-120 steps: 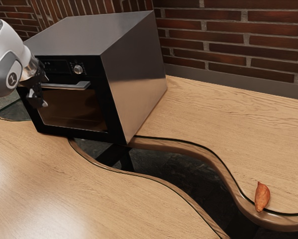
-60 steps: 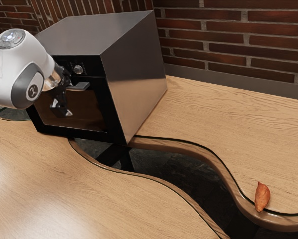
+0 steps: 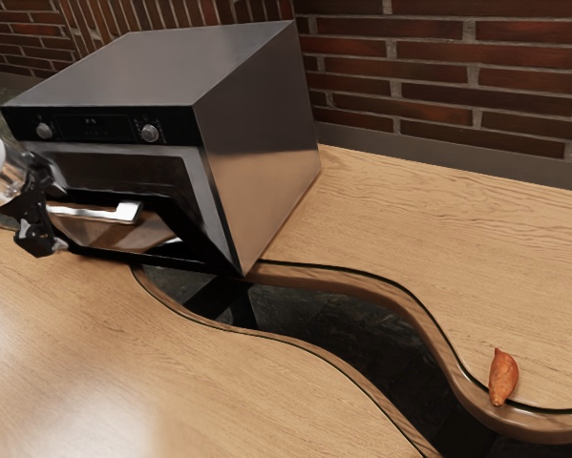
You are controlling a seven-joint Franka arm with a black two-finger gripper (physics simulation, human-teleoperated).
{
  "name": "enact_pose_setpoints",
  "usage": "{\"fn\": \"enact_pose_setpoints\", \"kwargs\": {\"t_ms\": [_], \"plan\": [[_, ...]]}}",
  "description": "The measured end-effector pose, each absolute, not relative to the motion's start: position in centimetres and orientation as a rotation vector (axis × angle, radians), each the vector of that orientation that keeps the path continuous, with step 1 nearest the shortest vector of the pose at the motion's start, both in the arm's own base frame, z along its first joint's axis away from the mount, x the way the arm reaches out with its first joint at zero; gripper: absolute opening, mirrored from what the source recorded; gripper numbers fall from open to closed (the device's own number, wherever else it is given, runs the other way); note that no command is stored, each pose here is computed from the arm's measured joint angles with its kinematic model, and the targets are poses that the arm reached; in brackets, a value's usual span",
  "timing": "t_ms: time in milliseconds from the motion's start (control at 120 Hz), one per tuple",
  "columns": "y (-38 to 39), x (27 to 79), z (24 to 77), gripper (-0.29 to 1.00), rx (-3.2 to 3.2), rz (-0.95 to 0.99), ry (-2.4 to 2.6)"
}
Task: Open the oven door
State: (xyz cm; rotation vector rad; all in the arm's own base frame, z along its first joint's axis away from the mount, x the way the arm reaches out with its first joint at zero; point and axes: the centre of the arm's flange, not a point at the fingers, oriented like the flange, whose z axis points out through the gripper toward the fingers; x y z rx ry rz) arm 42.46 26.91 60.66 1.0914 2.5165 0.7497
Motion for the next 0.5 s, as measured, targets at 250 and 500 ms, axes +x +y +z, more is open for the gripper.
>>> {"fn": "enact_pose_setpoints", "kwargs": {"t_ms": [250,500], "plan": [[2.8,48.8,79.2,0.7,1.402,0.528,2.177],[-4.8,51.4,66.6,0.7,1.622,0.095,2.493]]}}
